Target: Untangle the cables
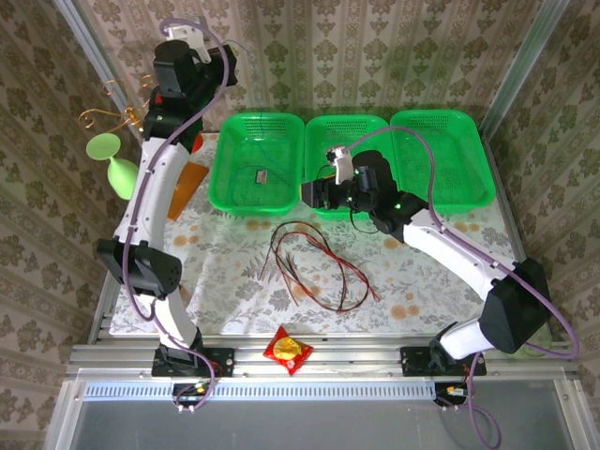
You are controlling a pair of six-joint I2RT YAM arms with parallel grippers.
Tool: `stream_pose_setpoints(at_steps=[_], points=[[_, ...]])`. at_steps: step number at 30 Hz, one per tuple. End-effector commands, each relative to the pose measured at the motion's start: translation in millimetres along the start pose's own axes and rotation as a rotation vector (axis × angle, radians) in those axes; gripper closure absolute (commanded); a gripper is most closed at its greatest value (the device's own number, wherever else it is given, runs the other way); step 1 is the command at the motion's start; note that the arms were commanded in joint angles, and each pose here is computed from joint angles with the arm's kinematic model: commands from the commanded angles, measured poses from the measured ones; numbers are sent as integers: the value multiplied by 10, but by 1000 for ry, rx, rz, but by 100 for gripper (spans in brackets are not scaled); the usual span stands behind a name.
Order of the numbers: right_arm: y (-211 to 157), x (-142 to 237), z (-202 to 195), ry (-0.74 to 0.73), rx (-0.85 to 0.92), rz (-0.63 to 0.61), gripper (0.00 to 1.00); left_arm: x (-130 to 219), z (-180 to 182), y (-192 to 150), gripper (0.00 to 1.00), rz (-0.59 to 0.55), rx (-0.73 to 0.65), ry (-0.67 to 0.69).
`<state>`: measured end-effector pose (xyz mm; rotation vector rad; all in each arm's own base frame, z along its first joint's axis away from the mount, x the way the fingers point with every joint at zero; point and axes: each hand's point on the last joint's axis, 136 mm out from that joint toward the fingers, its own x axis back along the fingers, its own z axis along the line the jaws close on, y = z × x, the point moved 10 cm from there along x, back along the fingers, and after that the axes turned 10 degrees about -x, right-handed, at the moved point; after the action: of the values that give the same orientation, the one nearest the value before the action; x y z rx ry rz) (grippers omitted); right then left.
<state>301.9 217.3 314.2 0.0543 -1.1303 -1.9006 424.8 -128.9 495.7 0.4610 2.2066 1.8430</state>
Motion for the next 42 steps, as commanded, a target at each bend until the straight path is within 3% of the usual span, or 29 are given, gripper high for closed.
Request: stream_pose_setpoints(at_steps=[1,4,10,17,22,24,26,30,35,42], points=[[19,215,59,1,29,-22,35,-120,109,-402,100,154,-71,83],[1,360,47,-13,31,-37,34,-182,162,-817,100,319,-167,156],[-80,637,-49,-59,33,-51,33,-272,344,-1611,100,569,-215,194],[-210,853,-157,-104,10,-69,32,-439,371,-2594,100,890,-144,97],[-285,938,-186,-120,-1,-62,32,-570,318,-2958,100,1044,-126,55],[-292,983,-185,-126,3,-69,32,-588,310,-2990,98,1059,-131,61],[-297,1022,-188,-132,4,-77,32,-597,311,-2978,88,1055,-130,64],[-320,1067,-211,-146,5,-76,31,-598,291,-2885,49,1051,-140,61],[-382,1102,-262,-173,-19,-69,31,-521,187,-2499,25,958,-233,99],[-595,1134,-476,-368,-113,8,32,-228,-70,-1872,22,810,-289,105]])
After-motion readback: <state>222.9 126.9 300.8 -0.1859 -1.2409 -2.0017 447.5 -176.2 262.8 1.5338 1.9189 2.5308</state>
